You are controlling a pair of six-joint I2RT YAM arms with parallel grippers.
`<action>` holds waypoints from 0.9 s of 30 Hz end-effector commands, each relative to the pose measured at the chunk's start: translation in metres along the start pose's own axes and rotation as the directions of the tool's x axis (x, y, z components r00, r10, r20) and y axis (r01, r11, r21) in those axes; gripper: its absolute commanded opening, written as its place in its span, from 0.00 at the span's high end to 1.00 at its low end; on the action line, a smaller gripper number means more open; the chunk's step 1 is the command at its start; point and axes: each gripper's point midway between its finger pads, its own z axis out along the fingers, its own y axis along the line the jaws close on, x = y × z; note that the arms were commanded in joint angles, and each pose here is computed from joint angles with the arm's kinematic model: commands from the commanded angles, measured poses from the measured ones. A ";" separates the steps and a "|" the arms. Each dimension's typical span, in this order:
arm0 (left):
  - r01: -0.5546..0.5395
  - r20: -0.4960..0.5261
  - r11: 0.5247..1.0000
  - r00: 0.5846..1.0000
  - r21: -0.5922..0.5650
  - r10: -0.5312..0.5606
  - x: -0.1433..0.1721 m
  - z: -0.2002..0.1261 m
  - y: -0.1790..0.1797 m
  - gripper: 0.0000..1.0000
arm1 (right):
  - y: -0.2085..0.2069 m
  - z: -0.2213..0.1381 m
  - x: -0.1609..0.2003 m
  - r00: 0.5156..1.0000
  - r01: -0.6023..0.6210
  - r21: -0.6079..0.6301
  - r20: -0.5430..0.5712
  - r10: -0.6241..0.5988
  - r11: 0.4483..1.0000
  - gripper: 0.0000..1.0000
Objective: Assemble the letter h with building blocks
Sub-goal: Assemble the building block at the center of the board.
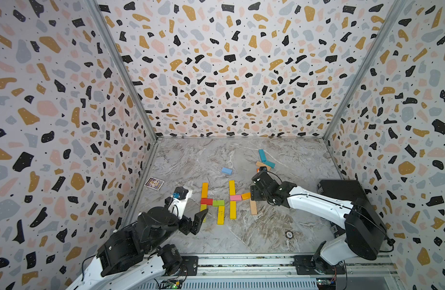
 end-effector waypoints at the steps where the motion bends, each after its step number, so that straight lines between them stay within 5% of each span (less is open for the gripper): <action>1: -0.001 0.039 1.000 0.999 -0.007 0.001 -0.008 0.001 0.001 0.01 | -0.006 0.016 0.001 0.997 0.022 -0.008 -0.076 -0.023 1.000 0.23; 11: 0.005 0.044 1.000 0.999 -0.020 -0.004 -0.008 0.000 0.004 0.01 | -0.035 0.048 -0.001 0.989 0.041 0.075 -0.148 -0.030 0.996 0.23; 27: -0.002 0.037 1.000 0.999 -0.022 0.003 -0.007 0.002 0.003 0.01 | -0.025 0.072 0.008 0.967 0.146 0.012 -0.214 -0.140 0.989 0.26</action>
